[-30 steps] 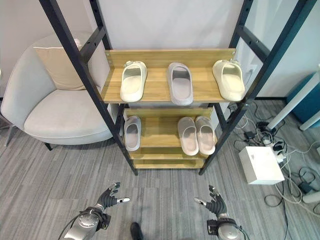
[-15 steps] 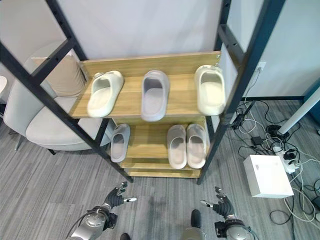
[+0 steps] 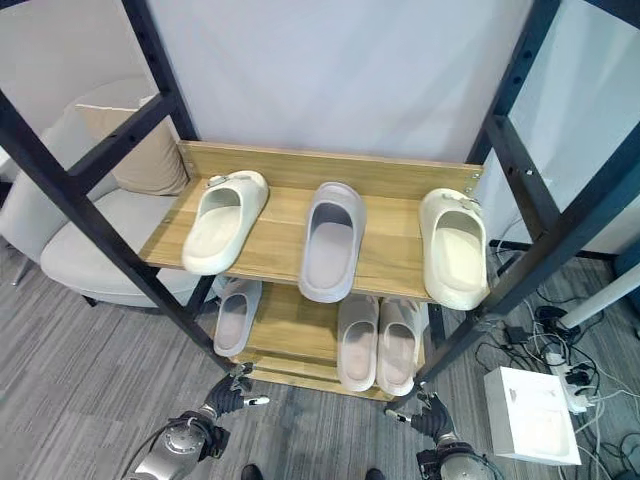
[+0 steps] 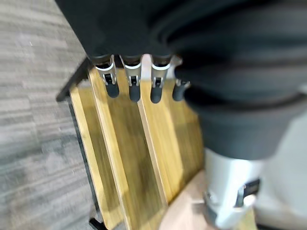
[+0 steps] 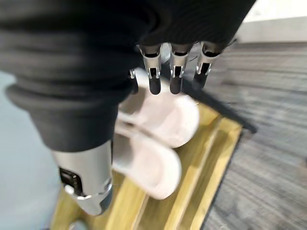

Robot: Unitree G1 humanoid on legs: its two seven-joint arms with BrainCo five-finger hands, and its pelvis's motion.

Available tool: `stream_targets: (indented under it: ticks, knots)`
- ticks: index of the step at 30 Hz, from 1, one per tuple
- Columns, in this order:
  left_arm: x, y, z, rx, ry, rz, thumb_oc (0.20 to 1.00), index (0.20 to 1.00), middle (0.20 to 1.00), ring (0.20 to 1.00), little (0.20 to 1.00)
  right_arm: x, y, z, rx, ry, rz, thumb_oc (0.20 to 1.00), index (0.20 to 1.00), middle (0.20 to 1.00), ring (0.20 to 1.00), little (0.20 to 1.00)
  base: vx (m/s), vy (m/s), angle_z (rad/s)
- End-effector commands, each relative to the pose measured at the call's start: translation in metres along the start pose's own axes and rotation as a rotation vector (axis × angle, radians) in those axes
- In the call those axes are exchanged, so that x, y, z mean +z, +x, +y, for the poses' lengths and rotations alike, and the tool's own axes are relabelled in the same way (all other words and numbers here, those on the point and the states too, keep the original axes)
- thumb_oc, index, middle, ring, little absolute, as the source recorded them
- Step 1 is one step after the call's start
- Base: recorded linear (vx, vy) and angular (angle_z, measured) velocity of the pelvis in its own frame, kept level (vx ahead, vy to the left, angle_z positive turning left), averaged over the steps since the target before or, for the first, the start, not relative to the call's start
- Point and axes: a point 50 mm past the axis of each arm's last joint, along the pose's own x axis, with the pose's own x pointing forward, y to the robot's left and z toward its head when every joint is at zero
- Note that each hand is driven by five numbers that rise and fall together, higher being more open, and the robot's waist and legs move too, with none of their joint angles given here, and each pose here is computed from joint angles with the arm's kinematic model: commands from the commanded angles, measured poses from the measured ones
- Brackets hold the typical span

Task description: Arrange the slippers neatly on the shoe rack.

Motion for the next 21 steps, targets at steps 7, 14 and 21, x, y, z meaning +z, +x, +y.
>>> stream_targets:
  ticks: [7, 14, 21]
  knots:
    - [0.019, 0.006, -0.018, 0.005, 0.053, -0.100, 1.000, 1.000, 1.000, 1.000, 1.000, 0.109, -0.054, -0.027, -0.229, -0.851, -0.661, 1.000, 1.000, 1.000, 1.000, 1.000, 0.01, 0.042, -0.09]
    - [0.009, 0.004, -0.025, 0.006, 0.099, -0.075, 1.000, 1.000, 1.000, 1.000, 1.000, 0.149, -0.102, -0.034, -0.473, -1.051, -0.969, 1.000, 1.000, 1.000, 1.000, 1.000, -0.01, 0.022, -0.07]
    - [0.004, 0.002, -0.031, 0.005, 0.082, -0.056, 1.000, 1.000, 1.000, 1.000, 1.000, 0.207, -0.129, -0.049, -0.781, -0.979, -1.276, 1.000, 1.000, 1.000, 1.000, 1.000, 0.00, 0.009, 0.00]
